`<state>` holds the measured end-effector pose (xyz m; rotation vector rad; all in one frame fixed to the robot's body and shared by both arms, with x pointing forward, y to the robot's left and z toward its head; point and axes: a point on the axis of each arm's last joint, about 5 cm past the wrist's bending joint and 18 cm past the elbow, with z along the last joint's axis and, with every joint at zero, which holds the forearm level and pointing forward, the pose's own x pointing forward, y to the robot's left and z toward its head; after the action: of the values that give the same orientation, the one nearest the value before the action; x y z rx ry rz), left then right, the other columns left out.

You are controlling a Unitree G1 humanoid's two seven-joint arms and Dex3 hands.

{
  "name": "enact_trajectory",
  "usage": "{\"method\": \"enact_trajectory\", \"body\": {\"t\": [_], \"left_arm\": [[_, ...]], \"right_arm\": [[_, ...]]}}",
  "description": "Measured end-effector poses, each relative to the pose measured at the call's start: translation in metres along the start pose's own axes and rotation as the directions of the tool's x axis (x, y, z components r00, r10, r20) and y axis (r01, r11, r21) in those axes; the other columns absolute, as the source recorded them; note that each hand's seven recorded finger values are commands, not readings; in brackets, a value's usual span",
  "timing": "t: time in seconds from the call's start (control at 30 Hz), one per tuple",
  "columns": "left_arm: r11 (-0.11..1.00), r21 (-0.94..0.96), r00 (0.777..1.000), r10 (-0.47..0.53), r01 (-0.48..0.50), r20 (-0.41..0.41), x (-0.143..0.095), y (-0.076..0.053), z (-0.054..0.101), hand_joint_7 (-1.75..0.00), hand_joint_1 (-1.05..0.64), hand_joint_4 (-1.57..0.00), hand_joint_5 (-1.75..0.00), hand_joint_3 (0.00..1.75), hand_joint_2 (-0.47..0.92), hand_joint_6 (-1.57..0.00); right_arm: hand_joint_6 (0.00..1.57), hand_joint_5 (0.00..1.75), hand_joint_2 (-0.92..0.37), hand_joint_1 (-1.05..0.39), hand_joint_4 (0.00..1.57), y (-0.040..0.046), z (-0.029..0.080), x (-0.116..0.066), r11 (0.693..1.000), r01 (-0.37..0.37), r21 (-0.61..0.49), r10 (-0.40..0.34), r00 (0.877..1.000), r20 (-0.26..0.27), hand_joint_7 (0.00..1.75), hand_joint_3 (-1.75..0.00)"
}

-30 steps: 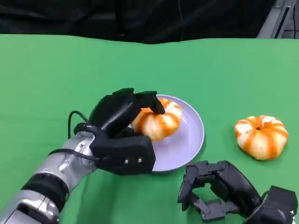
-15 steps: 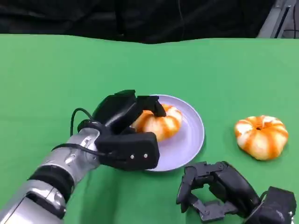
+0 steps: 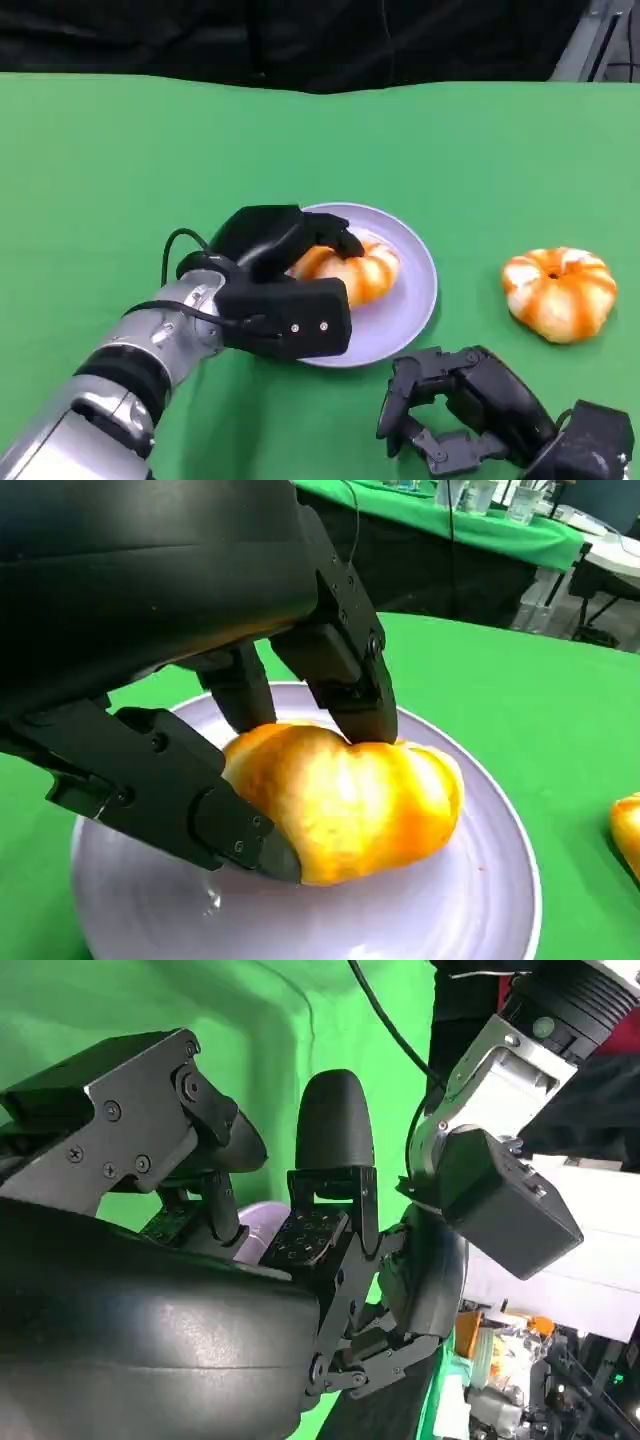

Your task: Grasp the bread from the table and place it into the plate.

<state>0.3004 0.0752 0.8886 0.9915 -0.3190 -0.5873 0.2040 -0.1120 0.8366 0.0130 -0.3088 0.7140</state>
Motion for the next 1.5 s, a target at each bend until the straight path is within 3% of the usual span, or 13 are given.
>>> {"method": "enact_trajectory", "body": {"t": [0.07,0.1,0.2,0.83,0.9,0.93,1.03,1.5], "left_arm": [[1.000,-0.003,1.000,-0.003,0.003,0.000,0.0003,-0.0003,0.0005,0.00,-0.36,-0.88,-0.26,0.00,0.86,-0.92],[1.000,-0.003,1.000,-0.003,0.003,-0.001,0.0004,-0.0002,0.0005,0.00,-0.47,-0.81,-0.16,0.01,0.89,-0.80],[1.000,-0.001,1.000,-0.004,0.004,-0.001,0.0009,0.0004,0.0005,0.00,-0.54,-0.78,-0.07,0.01,0.91,-0.72],[1.000,0.000,1.000,-0.008,0.008,0.000,0.0012,-0.0001,0.0011,0.00,-0.55,-0.81,-0.01,0.00,0.91,-0.71],[1.000,0.002,1.000,-0.009,0.009,-0.001,0.0013,-0.0002,0.0011,0.00,-0.69,-0.62,-0.01,0.16,0.92,-0.56],[1.000,0.006,1.000,-0.011,0.011,-0.004,0.0014,-0.0004,0.0011,-0.01,-0.81,-0.50,-0.01,0.49,0.92,-0.46],[0.999,0.024,0.998,-0.035,0.037,-0.045,0.0025,0.0012,0.0000,-0.01,-0.91,-0.43,-0.01,0.74,0.92,-0.39],[0.997,0.036,0.996,-0.059,0.061,-0.064,0.0050,0.0071,0.0007,0.00,-0.95,-0.41,0.00,0.82,0.92,-0.38]], "right_arm": [[0.95,1.34,-0.52,0.12,0.99,0.0000,0.0000,0.0000,1.000,0.000,0.000,0.000,1.000,0.000,1.08,-1.18],[0.95,1.34,-0.52,0.12,0.99,0.0000,0.0000,0.0000,1.000,0.000,0.000,0.000,1.000,0.000,1.09,-1.18],[0.95,1.34,-0.52,0.12,0.99,0.0002,0.0000,0.0001,1.000,0.000,0.002,0.000,1.000,0.000,1.09,-1.18],[0.94,1.35,-0.52,0.12,0.98,0.0011,-0.0002,0.0009,1.000,0.000,0.007,0.000,1.000,0.002,1.10,-1.19],[0.95,1.34,-0.51,0.10,0.99,0.0011,-0.0002,0.0009,1.000,0.000,0.007,0.000,1.000,0.002,1.10,-1.18],[0.94,1.33,-0.51,0.09,0.98,0.0011,-0.0002,0.0009,1.000,0.000,0.007,0.000,1.000,0.002,1.10,-1.18],[0.95,1.33,-0.51,0.08,0.99,0.0012,-0.0005,0.0006,1.000,-0.001,0.007,0.001,1.000,-0.001,1.09,-1.18],[0.96,1.32,-0.52,0.08,0.99,0.0011,-0.0017,-0.0010,1.000,-0.003,0.008,0.003,1.000,-0.008,1.06,-1.16]]}}
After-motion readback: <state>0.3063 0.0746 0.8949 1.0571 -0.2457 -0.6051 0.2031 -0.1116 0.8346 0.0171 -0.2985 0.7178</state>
